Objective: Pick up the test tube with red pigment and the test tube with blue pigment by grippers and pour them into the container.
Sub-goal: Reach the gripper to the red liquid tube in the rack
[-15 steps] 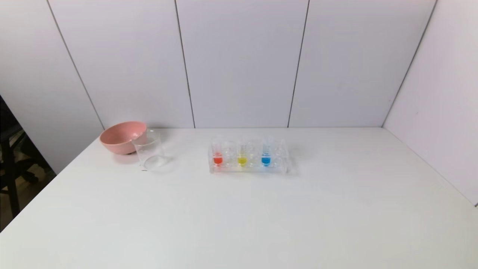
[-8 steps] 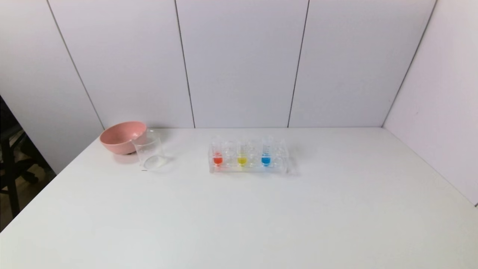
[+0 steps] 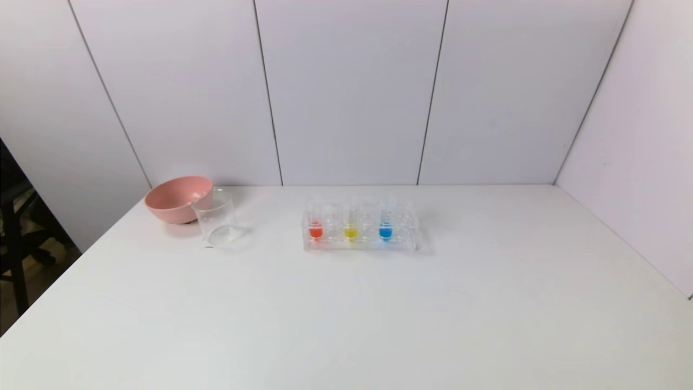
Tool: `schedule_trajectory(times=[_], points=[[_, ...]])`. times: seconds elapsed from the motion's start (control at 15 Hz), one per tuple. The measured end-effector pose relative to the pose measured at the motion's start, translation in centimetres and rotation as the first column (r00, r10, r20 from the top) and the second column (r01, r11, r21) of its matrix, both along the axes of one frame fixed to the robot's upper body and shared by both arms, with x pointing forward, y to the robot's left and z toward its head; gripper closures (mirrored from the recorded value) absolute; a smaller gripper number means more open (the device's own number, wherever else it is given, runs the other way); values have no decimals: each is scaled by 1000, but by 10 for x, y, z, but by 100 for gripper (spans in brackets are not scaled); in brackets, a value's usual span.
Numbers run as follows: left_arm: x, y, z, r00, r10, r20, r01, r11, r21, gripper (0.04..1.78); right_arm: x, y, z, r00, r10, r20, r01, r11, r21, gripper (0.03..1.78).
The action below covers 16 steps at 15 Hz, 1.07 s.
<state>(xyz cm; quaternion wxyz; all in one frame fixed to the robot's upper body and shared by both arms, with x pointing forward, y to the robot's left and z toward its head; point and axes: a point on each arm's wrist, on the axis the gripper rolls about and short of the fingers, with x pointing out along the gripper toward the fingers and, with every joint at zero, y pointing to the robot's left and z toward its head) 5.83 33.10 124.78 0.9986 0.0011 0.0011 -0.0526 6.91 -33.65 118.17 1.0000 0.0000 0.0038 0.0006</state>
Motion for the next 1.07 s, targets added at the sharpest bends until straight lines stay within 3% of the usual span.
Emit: schedule_trajectory(times=[0.53, 1.07], points=[[52, -1, 77, 999, -45, -7, 45, 999, -2, 6, 0, 0, 0, 1000, 0, 0, 0, 1000, 0, 4], [150, -2, 126, 992, -124, -3, 124, 992, -3, 6, 0, 0, 0, 1000, 0, 0, 0, 1000, 0, 4]])
